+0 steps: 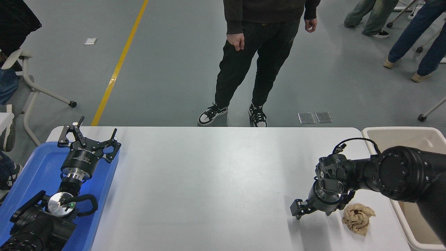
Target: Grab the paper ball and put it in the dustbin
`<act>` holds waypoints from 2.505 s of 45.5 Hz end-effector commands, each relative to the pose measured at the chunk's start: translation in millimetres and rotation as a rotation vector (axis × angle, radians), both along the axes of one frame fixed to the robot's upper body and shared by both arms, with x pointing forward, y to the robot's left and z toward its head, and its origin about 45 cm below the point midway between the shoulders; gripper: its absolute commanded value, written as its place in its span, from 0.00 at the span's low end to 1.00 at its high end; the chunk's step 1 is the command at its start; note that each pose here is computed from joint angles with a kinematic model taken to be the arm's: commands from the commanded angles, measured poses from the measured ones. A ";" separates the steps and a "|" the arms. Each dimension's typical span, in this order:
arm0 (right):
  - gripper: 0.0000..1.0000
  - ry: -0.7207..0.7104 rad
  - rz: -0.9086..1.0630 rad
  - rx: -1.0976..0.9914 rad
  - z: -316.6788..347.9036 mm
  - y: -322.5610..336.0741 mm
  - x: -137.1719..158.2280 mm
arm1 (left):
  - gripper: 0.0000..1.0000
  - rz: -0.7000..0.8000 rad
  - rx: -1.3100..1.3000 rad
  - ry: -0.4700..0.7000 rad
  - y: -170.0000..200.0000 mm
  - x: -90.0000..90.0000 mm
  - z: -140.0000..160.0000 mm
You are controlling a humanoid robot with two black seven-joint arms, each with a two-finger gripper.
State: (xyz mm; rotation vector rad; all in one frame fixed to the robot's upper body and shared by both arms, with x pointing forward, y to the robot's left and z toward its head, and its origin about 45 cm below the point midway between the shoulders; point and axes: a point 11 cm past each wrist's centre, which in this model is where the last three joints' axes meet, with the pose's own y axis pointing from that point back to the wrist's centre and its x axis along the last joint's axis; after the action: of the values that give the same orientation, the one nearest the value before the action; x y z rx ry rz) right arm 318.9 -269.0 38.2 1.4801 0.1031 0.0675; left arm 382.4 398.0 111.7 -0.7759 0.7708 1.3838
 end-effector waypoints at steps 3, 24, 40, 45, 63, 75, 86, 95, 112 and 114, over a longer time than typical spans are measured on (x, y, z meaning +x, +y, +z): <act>1.00 -0.002 0.000 -0.007 -1.2 -2.2 0.3 | 0.99 -0.001 0.002 0.000 0.0 0.2 0.3; 1.00 -0.036 0.003 0.022 24.3 13.0 21.0 | 0.99 0.001 0.002 0.000 1.2 -0.1 0.3; 1.00 -0.120 0.047 0.071 135.3 60.2 66.7 | 0.99 0.002 0.004 0.000 1.9 -0.1 0.6; 1.00 -0.140 0.094 0.069 179.8 76.9 71.5 | 0.99 0.002 0.004 0.000 1.9 -0.1 0.6; 1.00 -0.131 0.022 0.129 309.6 59.1 49.6 | 0.99 0.002 0.004 0.000 1.9 -0.1 0.6; 1.00 -0.195 -0.006 0.102 369.4 22.3 19.4 | 0.99 0.002 0.004 0.000 1.9 -0.1 0.6; 1.00 -0.211 -0.042 0.075 375.4 -5.3 14.5 | 0.99 0.001 0.004 -0.001 1.6 0.4 1.1; 1.00 -0.221 -0.078 -0.021 368.0 -52.2 11.0 | 0.99 -0.005 0.008 -0.001 1.2 1.1 1.9; 1.00 -0.195 -0.117 -0.069 291.8 -132.4 -7.1 | 0.99 -0.006 0.010 0.000 0.9 1.0 1.7; 1.00 -0.191 -0.121 -0.089 280.3 -142.4 -7.1 | 0.99 -0.007 0.010 0.000 0.7 1.0 1.6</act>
State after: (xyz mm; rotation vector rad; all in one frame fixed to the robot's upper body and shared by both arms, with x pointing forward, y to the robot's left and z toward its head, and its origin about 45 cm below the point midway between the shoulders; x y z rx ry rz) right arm 325.9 -363.0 369.2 1.4257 -0.1420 0.1480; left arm 383.8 398.8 113.8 -0.7669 0.7649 1.3805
